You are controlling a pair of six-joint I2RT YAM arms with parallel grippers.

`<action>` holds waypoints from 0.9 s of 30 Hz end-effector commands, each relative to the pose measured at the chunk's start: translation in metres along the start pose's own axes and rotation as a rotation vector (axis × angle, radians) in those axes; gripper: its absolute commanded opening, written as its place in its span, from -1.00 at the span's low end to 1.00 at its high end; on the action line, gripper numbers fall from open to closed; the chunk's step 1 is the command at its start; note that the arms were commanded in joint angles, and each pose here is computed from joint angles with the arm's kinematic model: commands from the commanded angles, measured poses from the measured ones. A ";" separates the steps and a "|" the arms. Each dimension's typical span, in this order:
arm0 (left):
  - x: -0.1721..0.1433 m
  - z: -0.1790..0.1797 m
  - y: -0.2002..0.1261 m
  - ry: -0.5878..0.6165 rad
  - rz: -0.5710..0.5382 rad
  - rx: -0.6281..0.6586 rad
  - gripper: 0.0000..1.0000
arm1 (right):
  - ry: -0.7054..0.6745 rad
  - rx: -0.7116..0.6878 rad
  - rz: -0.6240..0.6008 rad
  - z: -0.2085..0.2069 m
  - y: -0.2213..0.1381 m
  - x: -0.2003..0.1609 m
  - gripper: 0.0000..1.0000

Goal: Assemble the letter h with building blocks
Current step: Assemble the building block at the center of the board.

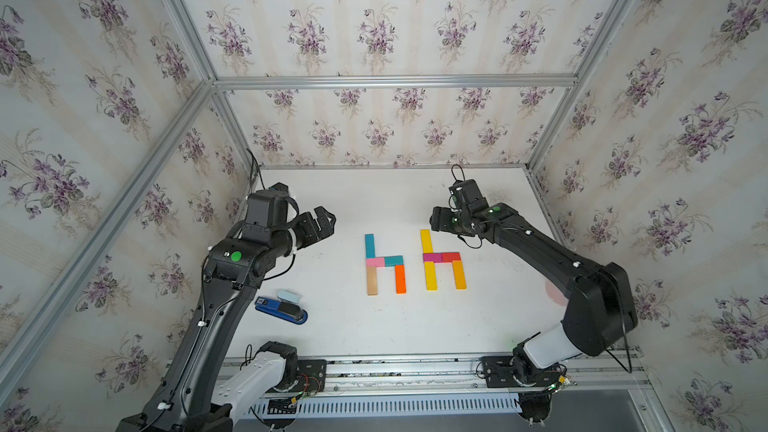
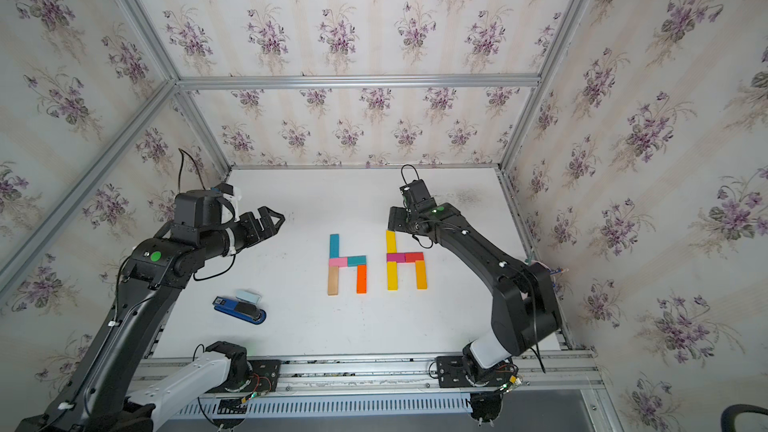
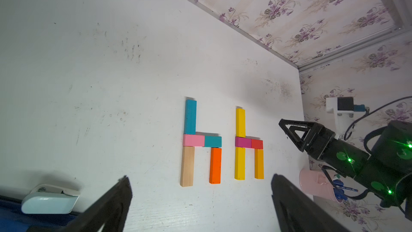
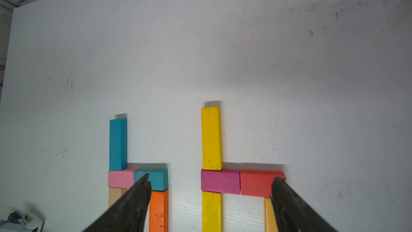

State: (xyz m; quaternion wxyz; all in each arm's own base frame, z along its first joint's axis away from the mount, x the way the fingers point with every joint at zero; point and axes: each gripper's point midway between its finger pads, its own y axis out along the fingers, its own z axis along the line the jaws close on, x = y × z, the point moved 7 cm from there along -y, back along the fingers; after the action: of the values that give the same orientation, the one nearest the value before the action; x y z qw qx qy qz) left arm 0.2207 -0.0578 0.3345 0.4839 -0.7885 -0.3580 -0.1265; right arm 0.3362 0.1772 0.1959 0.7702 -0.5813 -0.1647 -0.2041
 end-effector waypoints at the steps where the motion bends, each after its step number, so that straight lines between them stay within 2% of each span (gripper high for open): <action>1: -0.006 0.008 0.003 0.013 0.015 0.036 1.00 | 0.006 0.021 0.036 0.010 0.026 0.002 0.71; 6: -0.014 0.015 0.010 -0.001 0.039 0.042 1.00 | -0.002 -0.055 0.131 0.014 0.069 -0.010 0.68; 9: -0.018 0.017 0.012 -0.002 0.045 0.045 1.00 | 0.008 -0.083 0.167 0.011 0.082 -0.018 0.68; 15: -0.023 0.021 0.017 -0.005 0.062 0.049 1.00 | -0.017 -0.073 0.224 0.024 0.097 -0.040 0.68; 27: -0.030 0.026 0.024 -0.011 0.080 0.046 1.00 | -0.014 -0.117 0.255 0.022 0.104 -0.052 0.65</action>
State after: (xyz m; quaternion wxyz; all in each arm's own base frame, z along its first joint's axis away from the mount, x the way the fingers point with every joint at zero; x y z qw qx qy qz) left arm 0.2096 -0.0545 0.2879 0.5108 -0.7895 -0.3295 -0.0851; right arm 0.3456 0.2339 0.0943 0.7609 -0.6324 -0.0935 -0.1110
